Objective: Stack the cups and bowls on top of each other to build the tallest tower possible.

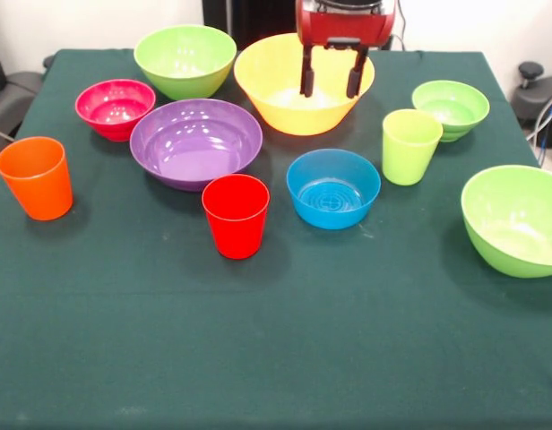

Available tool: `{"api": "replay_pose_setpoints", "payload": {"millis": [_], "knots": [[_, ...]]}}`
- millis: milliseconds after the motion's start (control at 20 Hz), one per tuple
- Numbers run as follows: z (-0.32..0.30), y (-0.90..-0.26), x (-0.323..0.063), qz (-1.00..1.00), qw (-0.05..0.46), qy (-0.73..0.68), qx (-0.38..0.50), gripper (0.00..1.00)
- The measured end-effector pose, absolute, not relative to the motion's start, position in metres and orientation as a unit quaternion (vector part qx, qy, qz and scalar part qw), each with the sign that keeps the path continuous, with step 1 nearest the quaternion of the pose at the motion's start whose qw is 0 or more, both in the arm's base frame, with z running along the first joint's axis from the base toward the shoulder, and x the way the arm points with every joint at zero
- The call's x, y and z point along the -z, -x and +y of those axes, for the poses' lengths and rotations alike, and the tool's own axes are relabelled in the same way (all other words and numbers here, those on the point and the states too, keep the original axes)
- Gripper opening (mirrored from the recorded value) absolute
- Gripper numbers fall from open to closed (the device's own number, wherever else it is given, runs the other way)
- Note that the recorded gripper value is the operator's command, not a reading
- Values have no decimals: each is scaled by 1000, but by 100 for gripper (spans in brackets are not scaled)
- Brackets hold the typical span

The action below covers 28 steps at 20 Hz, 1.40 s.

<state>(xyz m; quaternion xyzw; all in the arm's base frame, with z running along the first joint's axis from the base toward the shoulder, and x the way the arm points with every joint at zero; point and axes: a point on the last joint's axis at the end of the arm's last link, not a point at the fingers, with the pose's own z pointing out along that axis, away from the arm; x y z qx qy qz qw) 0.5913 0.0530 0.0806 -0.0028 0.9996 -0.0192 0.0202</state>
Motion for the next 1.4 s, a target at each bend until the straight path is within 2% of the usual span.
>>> {"api": "replay_pose_setpoints", "payload": {"millis": [1400], "knots": [[37, -664, -87, 999, -30, -3, 20, 100]]}}
